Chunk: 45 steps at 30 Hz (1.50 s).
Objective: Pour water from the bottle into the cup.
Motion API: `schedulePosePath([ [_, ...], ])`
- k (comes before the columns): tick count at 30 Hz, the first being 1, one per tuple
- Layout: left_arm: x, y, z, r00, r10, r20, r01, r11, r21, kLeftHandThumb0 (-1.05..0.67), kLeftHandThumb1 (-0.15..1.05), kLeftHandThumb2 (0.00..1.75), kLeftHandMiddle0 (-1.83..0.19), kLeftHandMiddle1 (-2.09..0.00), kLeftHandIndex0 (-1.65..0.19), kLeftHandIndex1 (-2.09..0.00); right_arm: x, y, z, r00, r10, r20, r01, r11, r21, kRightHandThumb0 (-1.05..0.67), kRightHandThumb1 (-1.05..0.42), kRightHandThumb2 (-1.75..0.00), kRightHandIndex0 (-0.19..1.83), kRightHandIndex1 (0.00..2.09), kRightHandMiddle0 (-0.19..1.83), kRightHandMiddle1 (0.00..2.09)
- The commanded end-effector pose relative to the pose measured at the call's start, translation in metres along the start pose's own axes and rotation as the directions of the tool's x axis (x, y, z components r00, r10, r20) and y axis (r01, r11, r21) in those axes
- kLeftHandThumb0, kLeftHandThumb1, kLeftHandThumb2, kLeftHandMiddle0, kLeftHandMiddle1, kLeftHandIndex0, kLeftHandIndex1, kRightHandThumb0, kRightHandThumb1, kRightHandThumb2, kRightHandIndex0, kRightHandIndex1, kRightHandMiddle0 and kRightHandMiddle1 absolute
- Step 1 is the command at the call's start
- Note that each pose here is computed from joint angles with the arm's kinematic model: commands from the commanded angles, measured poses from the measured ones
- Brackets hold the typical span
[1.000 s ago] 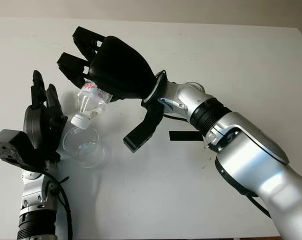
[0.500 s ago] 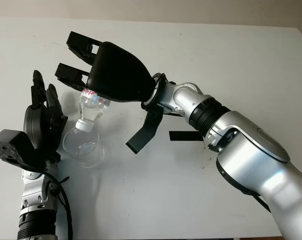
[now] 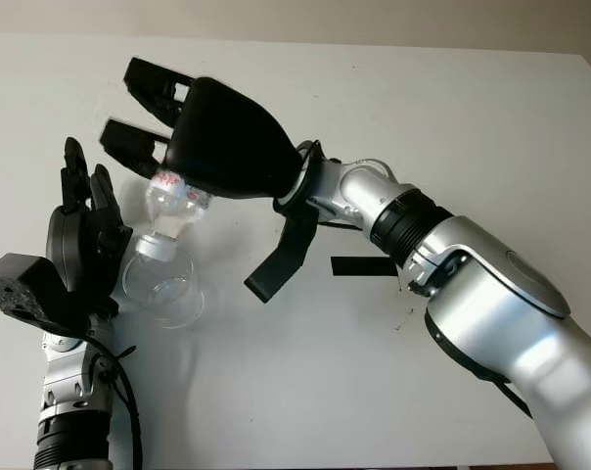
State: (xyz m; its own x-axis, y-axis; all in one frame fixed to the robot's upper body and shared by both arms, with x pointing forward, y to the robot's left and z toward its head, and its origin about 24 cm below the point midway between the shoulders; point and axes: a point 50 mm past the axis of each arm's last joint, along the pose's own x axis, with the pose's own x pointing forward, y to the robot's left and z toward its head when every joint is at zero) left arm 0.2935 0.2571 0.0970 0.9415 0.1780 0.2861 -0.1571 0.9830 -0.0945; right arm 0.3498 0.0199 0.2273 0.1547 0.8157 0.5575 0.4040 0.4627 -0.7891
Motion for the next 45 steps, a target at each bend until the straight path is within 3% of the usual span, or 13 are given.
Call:
schedulePosePath([
  [1, -0.004, 0.001, -0.007, 1.0, 0.006, -0.025, -0.006, 1.0, -0.007, -0.74, 1.05, 0.75, 0.13, -0.05, 0.18, -0.04, 0.002, -0.003, -0.002, 0.999, -0.018, -0.051, 0.022, 0.996, 0.085, -0.24, -1.02, -0.25, 0.95, 2.09, 0.59, 2.09],
  [4, -0.004, 0.001, -0.007, 1.0, 0.006, -0.025, -0.006, 1.0, 0.0, -0.73, 1.05, 0.75, 0.14, -0.05, 0.18, -0.04, 0.0, -0.003, -0.006, 0.992, 0.002, -0.13, 0.025, 0.979, 0.204, -0.19, -0.77, -0.71, 1.28, 2.09, 0.88, 2.09],
  [7, -0.004, 0.001, -0.007, 1.0, 0.005, -0.027, -0.005, 1.0, -0.002, -0.74, 1.05, 0.75, 0.13, -0.05, 0.18, -0.04, -0.003, -0.003, -0.01, 0.98, 0.013, -0.198, 0.045, 0.957, 0.288, -0.15, -0.6, -1.03, 1.44, 2.09, 1.1, 2.09],
  [10, -0.005, 0.001, -0.006, 1.0, 0.004, -0.026, -0.004, 1.0, -0.001, -0.73, 1.05, 0.76, 0.14, -0.05, 0.19, -0.04, -0.006, -0.002, -0.015, 0.968, 0.04, -0.248, 0.053, 0.933, 0.355, -0.13, -0.56, -1.11, 1.5, 2.09, 1.24, 2.09],
  [15, -0.005, 0.001, -0.006, 1.0, 0.008, -0.023, -0.008, 1.0, 0.003, -0.72, 1.05, 0.76, 0.13, -0.06, 0.18, -0.04, -0.017, -0.001, -0.025, 0.938, 0.111, -0.328, 0.065, 0.874, 0.482, -0.09, -0.66, -0.94, 1.39, 2.09, 1.13, 2.09],
  [18, -0.005, 0.001, -0.006, 1.0, 0.006, -0.023, -0.005, 1.0, 0.001, -0.72, 1.05, 0.76, 0.13, -0.06, 0.19, -0.04, -0.025, 0.001, -0.031, 0.911, 0.151, -0.385, 0.128, 0.783, 0.609, -0.07, -0.75, -0.75, 1.33, 2.09, 1.01, 2.09],
  [22, -0.007, 0.002, -0.006, 1.0, 0.007, -0.024, -0.008, 1.0, -0.002, -0.72, 1.05, 0.75, 0.13, -0.05, 0.19, -0.04, -0.039, 0.004, -0.043, 0.851, 0.268, -0.452, 0.252, 0.547, 0.798, -0.13, -1.02, -0.27, 1.26, 2.09, 0.98, 2.09],
  [26, -0.007, 0.0, -0.006, 1.0, 0.008, -0.023, -0.009, 1.0, -0.009, -0.72, 1.05, 0.76, 0.13, -0.05, 0.19, -0.05, -0.059, 0.001, -0.053, 0.79, 0.39, -0.473, 0.408, 0.243, 0.88, -0.14, -1.05, -0.27, 1.25, 2.09, 0.99, 2.09],
  [28, -0.007, -0.001, -0.007, 1.0, 0.008, -0.022, -0.009, 1.0, -0.012, -0.72, 1.05, 0.76, 0.12, -0.06, 0.18, -0.05, -0.07, -0.003, -0.053, 0.77, 0.431, -0.471, 0.458, 0.14, 0.878, -0.14, -1.05, -0.3, 1.26, 2.09, 0.98, 2.09],
  [35, -0.009, -0.003, -0.007, 1.0, 0.001, -0.018, -0.002, 1.0, -0.011, -0.69, 1.05, 0.8, 0.14, -0.05, 0.19, -0.04, -0.109, -0.017, -0.047, 0.709, 0.498, -0.499, 0.566, 0.018, 0.824, -0.17, -1.05, -0.34, 1.37, 2.09, 0.98, 2.09],
  [41, -0.011, -0.001, -0.007, 1.0, 0.006, -0.023, -0.006, 1.0, -0.005, -0.71, 1.05, 0.78, 0.12, -0.06, 0.17, -0.05, -0.132, -0.025, -0.043, 0.66, 0.503, -0.558, 0.644, 0.004, 0.765, -0.18, -1.05, -0.37, 1.52, 2.09, 0.97, 2.09],
  [45, -0.012, 0.0, -0.007, 1.0, -0.011, -0.023, 0.011, 1.0, 0.0, -0.71, 1.05, 0.8, 0.15, -0.05, 0.19, -0.02, -0.145, -0.029, -0.043, 0.655, 0.488, -0.577, 0.652, 0.021, 0.758, -0.31, -1.05, -0.36, 1.65, 2.09, 0.91, 2.09],
])
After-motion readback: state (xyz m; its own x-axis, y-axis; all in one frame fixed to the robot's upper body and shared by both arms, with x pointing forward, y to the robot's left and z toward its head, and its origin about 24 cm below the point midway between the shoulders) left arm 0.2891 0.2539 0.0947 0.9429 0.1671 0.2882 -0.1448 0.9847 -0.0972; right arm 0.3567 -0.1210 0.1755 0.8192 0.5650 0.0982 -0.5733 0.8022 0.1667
